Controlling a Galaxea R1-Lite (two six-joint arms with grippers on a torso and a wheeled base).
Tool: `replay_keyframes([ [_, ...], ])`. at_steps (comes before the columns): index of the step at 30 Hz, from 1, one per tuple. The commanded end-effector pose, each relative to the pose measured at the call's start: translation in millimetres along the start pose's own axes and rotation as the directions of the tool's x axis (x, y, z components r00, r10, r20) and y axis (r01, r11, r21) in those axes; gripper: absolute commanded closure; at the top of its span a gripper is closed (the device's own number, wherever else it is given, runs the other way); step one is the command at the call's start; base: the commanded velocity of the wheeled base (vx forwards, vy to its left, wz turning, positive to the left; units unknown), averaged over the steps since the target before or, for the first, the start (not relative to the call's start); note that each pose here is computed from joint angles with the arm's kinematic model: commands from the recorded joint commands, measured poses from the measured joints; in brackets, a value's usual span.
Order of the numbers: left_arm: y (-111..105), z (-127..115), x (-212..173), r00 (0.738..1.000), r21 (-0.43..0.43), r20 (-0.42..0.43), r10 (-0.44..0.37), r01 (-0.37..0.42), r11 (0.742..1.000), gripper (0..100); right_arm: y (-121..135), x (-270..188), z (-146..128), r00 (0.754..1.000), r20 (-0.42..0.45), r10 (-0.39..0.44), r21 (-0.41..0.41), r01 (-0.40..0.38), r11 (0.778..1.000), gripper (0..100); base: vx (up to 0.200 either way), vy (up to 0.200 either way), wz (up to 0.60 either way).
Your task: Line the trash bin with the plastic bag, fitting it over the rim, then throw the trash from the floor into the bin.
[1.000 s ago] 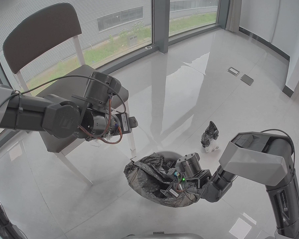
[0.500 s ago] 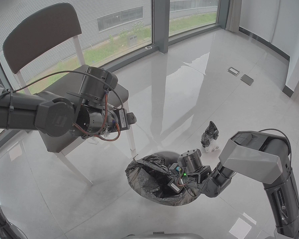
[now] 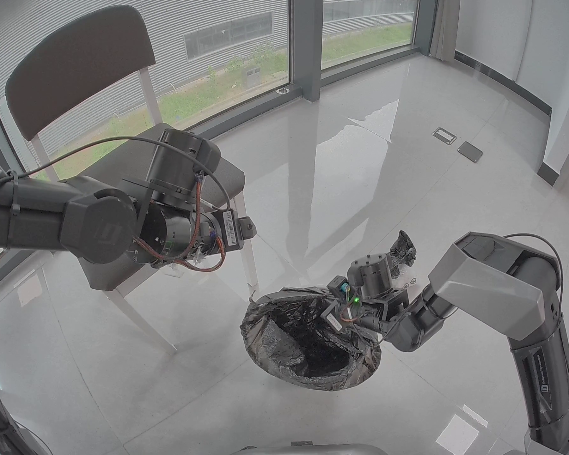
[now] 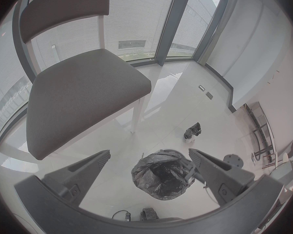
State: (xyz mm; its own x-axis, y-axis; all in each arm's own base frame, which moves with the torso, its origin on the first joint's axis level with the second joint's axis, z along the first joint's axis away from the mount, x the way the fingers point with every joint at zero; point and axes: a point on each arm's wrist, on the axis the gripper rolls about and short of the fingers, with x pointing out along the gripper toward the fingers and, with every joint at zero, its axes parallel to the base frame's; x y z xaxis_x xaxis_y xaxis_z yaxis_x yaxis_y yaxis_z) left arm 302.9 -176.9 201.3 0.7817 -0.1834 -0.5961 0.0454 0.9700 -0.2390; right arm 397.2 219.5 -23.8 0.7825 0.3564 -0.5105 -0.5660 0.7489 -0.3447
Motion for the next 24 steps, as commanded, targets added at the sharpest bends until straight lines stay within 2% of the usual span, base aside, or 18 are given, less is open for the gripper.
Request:
replay_keyframes([
  [1, 2, -1, -7, 1.0, -0.002, 0.004, -0.001, 0.001, 1.0, 0, -16, 3, 8, 0.999, 0.032, -0.037, 0.017, 0.037, 0.999, 100, 0.0, 0.0, 0.0],
  [9, 8, -6, -11, 1.0, 0.002, -0.006, 0.014, -0.014, 1.0, 0, -48, 8, 17, 0.991, 0.075, -0.107, 0.04, 0.105, 0.994, 100, 0.0, 0.0, 0.0],
  [23, 9, -7, -14, 1.0, 0.001, -0.004, 0.015, -0.015, 1.0, 0, -49, 20, 11, 0.991, 0.073, -0.116, 0.046, 0.113, 0.993, 100, 0.0, 0.0, 0.0],
  [24, 9, -7, -14, 1.0, 0.002, -0.005, 0.016, -0.016, 1.0, 0, -49, 21, 12, 0.99, 0.078, -0.116, 0.048, 0.113, 0.992, 0, 0.0, 0.0, 0.0],
])
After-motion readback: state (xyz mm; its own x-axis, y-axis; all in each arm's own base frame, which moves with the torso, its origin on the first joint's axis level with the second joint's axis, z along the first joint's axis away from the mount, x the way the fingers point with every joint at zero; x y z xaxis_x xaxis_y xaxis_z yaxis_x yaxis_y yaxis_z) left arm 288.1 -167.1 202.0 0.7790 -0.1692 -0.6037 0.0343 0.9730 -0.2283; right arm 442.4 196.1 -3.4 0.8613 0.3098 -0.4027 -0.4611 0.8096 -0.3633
